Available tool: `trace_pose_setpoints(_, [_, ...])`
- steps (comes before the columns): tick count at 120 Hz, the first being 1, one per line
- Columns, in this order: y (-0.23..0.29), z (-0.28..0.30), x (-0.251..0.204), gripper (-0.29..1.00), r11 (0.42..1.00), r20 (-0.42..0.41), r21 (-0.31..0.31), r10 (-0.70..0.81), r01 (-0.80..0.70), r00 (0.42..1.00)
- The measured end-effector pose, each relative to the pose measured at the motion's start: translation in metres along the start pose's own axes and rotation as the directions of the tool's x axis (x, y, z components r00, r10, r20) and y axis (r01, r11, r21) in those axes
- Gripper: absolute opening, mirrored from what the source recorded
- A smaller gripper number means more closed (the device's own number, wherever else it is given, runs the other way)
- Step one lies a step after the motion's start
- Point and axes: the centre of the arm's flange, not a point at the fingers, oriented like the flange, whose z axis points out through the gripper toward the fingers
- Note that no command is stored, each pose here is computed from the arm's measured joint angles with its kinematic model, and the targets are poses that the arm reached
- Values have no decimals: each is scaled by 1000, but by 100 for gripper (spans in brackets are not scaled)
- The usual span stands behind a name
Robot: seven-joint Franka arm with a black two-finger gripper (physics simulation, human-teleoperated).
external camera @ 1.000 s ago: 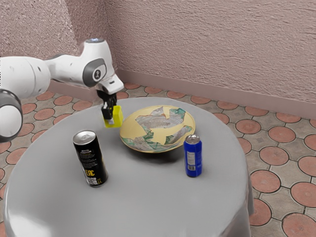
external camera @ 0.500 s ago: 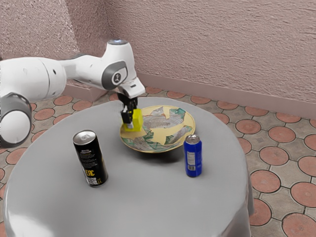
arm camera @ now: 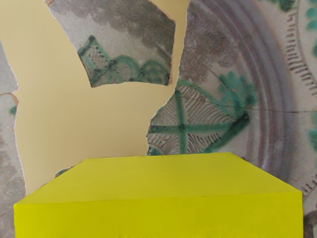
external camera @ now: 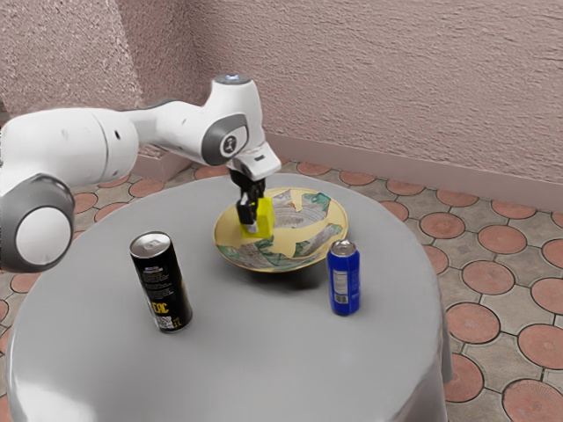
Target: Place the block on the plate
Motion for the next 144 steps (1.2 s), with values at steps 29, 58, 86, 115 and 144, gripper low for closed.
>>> trace_pose_setpoints(29, [4,-1,28,39,1000,-22,9,24,-24,999])
trace_pose_setpoints(58, [-3,23,50,39,999,-34,6,34,-34,999])
trace_pose_setpoints(86, [-5,30,50,53,1000,-27,1,30,-30,999])
trace_pose_setpoints(115, [-3,14,50,65,1000,-20,11,28,-28,999])
trace_pose_setpoints(144, [5,-30,51,69,999,1,27,24,-24,1000])
